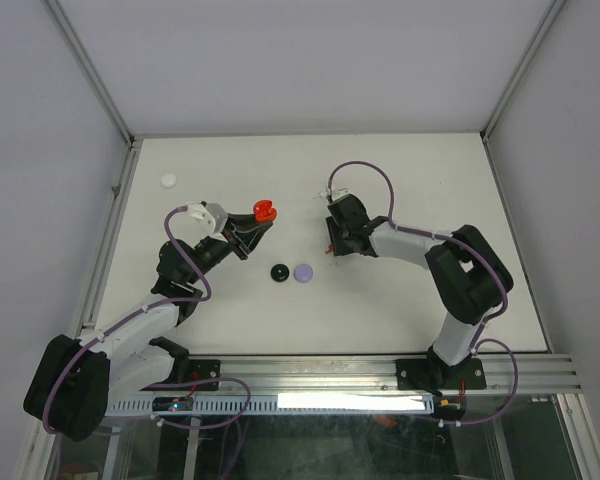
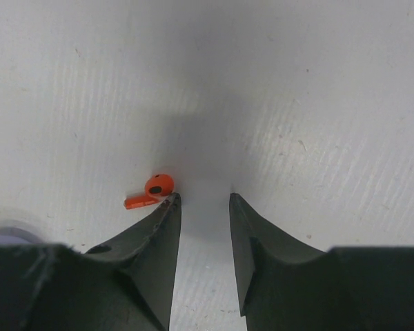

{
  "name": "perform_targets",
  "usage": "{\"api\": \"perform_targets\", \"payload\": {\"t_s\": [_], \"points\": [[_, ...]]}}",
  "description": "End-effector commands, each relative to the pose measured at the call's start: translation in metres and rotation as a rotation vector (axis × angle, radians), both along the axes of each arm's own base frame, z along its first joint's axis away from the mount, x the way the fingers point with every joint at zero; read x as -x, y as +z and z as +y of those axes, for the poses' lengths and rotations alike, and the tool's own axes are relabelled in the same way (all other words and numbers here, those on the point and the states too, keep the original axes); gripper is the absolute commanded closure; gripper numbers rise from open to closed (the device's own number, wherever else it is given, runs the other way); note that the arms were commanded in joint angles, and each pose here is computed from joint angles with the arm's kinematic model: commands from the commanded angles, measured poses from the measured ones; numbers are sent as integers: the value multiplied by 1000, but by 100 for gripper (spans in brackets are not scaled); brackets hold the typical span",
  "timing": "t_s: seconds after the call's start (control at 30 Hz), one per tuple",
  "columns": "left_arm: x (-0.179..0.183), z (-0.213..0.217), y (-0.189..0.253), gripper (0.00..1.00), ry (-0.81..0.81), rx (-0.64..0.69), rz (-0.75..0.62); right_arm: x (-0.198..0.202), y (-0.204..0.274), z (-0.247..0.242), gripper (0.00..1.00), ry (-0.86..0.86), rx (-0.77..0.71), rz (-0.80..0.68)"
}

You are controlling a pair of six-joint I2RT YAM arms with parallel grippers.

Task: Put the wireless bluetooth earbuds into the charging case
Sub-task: Move the earbud to the center of the board, then pick up the earbud from the center of the board.

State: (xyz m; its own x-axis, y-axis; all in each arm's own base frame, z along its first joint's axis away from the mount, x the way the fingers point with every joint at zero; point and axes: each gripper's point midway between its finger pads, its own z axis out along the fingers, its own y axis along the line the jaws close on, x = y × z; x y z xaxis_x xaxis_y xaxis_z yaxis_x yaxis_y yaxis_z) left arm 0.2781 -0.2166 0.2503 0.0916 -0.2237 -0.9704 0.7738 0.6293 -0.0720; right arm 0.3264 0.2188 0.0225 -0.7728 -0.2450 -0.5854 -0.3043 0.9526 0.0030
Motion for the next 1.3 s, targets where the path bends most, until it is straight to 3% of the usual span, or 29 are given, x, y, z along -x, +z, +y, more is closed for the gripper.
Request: {"api": "perform_targets", "payload": {"t_s": [0.0, 0.3, 0.6, 1.27], "points": [[-3, 2, 29, 100, 9, 22, -91, -15, 5, 15, 63, 11, -41, -21], [-3, 4, 30, 100, 18, 20, -97, -24, 31, 13, 63, 11, -35, -73], [-3, 3, 30, 100, 11, 19, -95, -20, 72, 25, 63, 77, -167, -136], [-3, 1, 28, 100, 1, 9, -91, -26, 26, 47, 65, 161, -153, -30]]}}
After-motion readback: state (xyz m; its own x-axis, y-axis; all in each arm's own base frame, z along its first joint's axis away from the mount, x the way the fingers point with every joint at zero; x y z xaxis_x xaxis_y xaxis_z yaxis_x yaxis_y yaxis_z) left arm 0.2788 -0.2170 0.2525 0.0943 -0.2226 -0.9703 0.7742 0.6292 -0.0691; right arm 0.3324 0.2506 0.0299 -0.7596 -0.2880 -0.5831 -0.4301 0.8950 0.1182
